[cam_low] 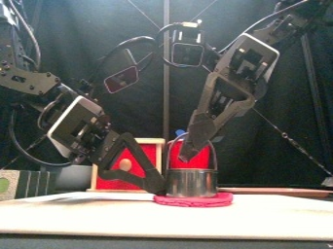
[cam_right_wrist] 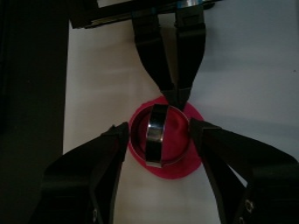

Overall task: Get the cutter from the drawer then cut the dough then place the extra dough in the bowl
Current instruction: Place the extra dough in the bowl

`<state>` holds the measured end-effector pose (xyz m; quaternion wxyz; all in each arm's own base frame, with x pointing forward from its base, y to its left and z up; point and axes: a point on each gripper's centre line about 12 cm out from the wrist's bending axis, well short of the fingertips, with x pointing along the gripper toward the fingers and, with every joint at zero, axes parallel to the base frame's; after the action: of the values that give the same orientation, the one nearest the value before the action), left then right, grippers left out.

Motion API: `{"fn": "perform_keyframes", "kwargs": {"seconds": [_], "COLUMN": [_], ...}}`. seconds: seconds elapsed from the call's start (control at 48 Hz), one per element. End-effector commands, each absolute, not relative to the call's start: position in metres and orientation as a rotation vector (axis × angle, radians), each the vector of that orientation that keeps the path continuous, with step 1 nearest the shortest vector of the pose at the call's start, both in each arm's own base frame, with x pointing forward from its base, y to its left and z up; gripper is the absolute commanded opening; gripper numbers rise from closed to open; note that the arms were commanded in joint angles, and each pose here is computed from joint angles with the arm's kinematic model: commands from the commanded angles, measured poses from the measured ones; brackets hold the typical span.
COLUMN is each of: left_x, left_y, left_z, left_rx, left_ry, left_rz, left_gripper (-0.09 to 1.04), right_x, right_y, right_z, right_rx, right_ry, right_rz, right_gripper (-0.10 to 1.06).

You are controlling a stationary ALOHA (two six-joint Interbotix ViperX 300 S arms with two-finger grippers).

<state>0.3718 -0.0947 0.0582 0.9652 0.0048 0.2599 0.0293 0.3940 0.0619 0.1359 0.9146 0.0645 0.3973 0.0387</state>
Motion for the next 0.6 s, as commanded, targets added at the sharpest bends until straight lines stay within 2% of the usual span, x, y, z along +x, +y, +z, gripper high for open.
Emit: {"fn": "perform_keyframes", "kwargs": {"seconds": [0.021,0.604], "left_x": [0.3759,0.3757], "left_y": [-0.0983,-0.0981], "left_z": [0.0631,0.0627], "left_rx": [-0.001,-0.004], "left_ry": [0.514,0.518], "left_rz": [0.054,0.057], "left_gripper": [0.50,0.50], "right_x": [0.4005,0.4032], "right_y": [0.0610,0.0627], "right_z": [0.1582,0.1548], "right_rx": [0.141,0.163], "right_ry": [0.758,0.793], "right_rz": [0.082,0.079], "right_gripper": [0.90,0.88]}}
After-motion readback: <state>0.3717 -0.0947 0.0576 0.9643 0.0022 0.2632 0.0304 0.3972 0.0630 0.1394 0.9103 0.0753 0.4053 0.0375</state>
